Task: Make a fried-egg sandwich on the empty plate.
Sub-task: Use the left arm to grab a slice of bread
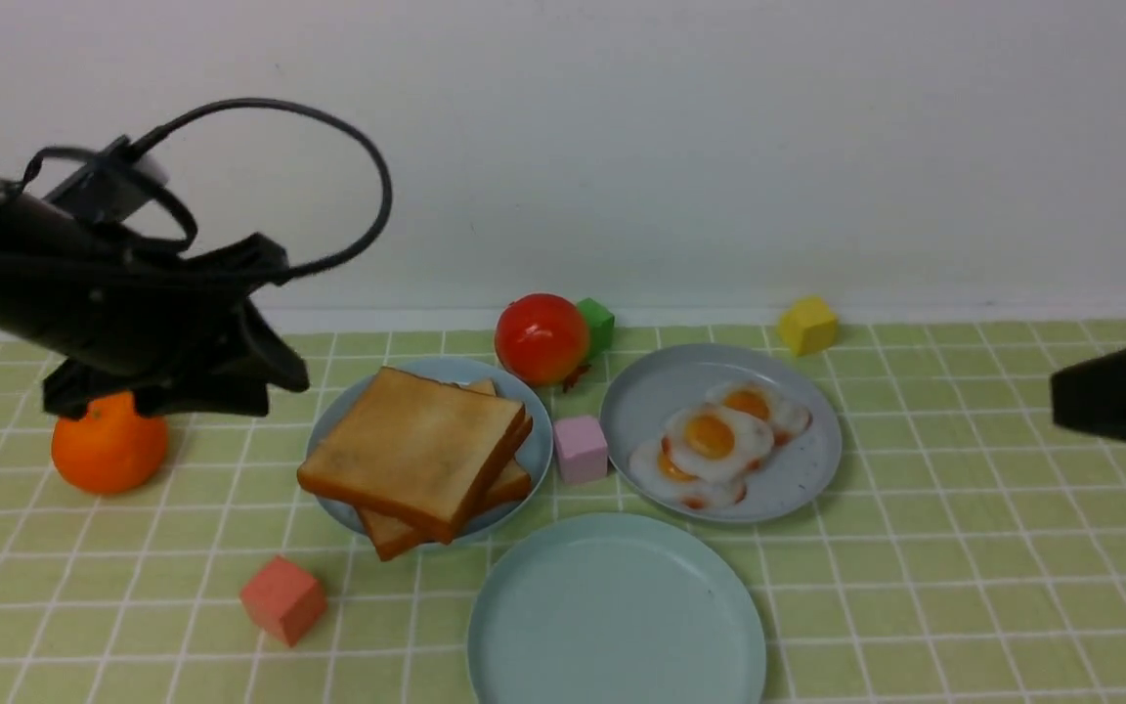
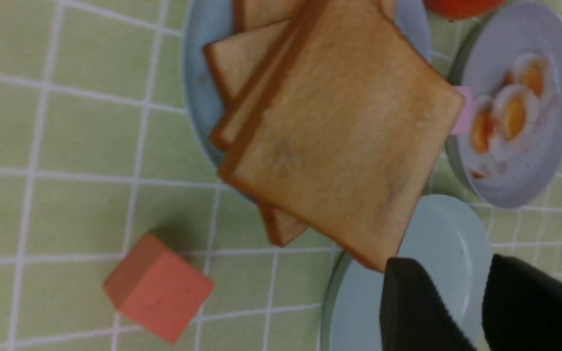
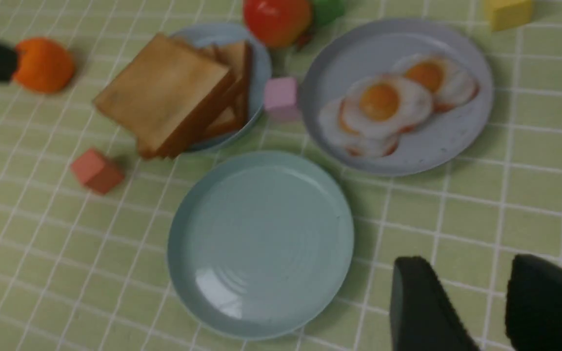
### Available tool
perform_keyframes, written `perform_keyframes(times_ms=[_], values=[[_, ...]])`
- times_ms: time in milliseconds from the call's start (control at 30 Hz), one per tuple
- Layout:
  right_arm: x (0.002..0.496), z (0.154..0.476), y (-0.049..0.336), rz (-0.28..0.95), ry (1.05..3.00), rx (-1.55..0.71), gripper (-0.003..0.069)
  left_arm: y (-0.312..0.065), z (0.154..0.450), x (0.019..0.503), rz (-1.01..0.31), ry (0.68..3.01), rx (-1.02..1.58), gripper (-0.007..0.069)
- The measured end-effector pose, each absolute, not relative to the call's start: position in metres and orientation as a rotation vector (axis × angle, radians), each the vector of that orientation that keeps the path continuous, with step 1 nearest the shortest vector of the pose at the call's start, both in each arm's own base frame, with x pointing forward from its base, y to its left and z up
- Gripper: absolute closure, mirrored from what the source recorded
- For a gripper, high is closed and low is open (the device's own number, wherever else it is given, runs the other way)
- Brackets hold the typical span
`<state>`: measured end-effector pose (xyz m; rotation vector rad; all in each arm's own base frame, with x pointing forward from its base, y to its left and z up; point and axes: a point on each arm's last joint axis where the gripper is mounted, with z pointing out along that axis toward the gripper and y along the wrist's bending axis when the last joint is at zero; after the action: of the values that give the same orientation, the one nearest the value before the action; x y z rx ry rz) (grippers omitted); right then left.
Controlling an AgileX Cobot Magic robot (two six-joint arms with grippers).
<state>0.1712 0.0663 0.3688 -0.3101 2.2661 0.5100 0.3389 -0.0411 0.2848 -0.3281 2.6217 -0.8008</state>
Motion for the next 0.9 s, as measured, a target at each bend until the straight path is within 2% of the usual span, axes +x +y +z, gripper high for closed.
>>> perform_keyframes(times_ms=[133,400,667,900], values=[[0.169,0.367,0.07,0.501,2.267,-0.401,0.0306,-0.033,0.261,0.378,-0.822,2.687,-0.178,0.0379],[0.168,0.367,0.071,0.503,2.265,-0.448,0.0289,-0.044,0.212,0.419,-0.651,2.767,0.172,0.0362],[0.167,0.366,0.072,0.513,2.275,-0.452,0.0317,-0.054,0.203,0.422,-0.651,2.762,0.229,0.0371],[0.166,0.366,0.072,0.516,2.287,-0.459,0.0354,-0.055,0.193,0.424,-0.667,2.782,0.229,0.0437]])
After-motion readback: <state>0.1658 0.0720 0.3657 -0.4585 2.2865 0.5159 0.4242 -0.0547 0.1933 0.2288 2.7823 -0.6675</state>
